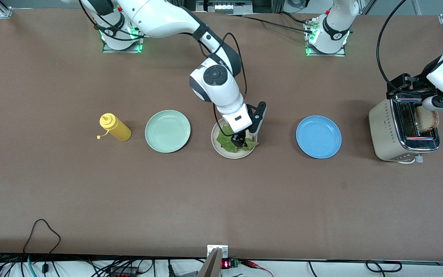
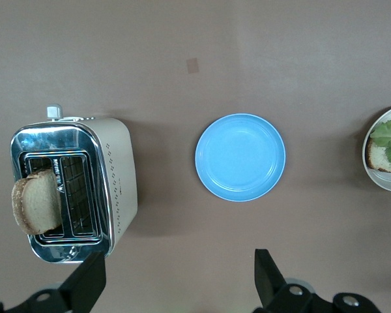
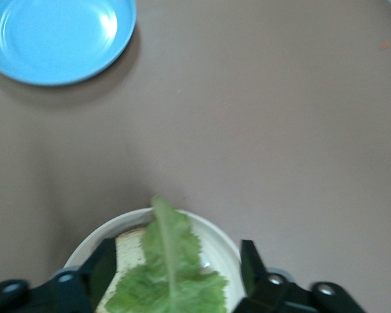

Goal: Make sandwich in beige plate with both arms

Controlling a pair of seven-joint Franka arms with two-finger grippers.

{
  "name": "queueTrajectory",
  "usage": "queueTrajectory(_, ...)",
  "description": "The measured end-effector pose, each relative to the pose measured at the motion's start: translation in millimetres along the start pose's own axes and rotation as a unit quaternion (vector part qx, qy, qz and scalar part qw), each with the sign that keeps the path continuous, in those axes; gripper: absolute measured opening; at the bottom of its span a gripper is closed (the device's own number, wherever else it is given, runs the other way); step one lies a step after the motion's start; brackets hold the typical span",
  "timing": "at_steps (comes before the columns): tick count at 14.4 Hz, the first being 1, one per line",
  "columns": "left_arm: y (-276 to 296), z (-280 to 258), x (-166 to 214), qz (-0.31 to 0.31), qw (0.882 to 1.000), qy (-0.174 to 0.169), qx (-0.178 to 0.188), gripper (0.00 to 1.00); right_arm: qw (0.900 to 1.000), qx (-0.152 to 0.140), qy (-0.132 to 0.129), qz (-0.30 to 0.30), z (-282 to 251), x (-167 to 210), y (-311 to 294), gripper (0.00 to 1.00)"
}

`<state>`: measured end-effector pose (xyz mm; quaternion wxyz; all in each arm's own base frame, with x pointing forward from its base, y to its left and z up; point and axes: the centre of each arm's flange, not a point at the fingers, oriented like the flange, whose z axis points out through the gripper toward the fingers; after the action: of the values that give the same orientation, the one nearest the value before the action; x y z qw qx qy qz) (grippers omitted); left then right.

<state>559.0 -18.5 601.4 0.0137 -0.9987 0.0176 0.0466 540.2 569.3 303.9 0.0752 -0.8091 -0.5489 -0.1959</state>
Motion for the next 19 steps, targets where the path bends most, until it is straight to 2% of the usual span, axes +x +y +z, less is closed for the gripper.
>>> queueTrajectory(1,0.0,0.0,0.0,0.0,1.0,0.0,0.0,1.0,1.0,-0.003,-0.003,0.007,-17.7,1.3,14.0,0.99)
queueTrajectory(4,-2.4,0.1,0.0,-0.002,1.0,0.0,0.0,1.0,0.998,0.001,-0.044,0.041,-88.0,-9.8,70.4,1.0)
queueTrajectory(7,-17.4,1.8,-0.3,-0.015,1.0,-0.004,-0.001,1.0,0.993,0.012,-0.082,0.081,-159.1,-36.1,121.7,1.0)
queueTrajectory(10,-32.3,16.3,-1.5,-0.027,0.999,-0.039,-0.006,1.0,0.984,0.022,-0.115,0.131,-204.5,-80.8,175.9,1.0)
queueTrajectory(13,-59.6,43.3,10.2,-0.046,0.996,-0.068,-0.018,1.0,0.971,0.027,-0.14,0.191,-241.7,-135.9,229.4,1.0)
queueTrajectory(16,-122.0,70.8,16.1,-0.066,0.993,-0.089,-0.032,1.0,0.945,0.016,-0.148,0.29,-282.5,-173.3,257.5,1.0)
queueTrajectory(17,-149.3,80.1,14.0,-0.049,0.994,-0.095,-0.022,1.0,0.932,0.008,-0.151,0.331,-298.4,-182.0,260.9,1.0)
queueTrajectory(19,-191.9,94.1,11.1,-0.011,0.995,-0.099,0.0,1.0,0.897,-0.012,-0.158,0.413,-331.5,-198.6,265.2,1.0)
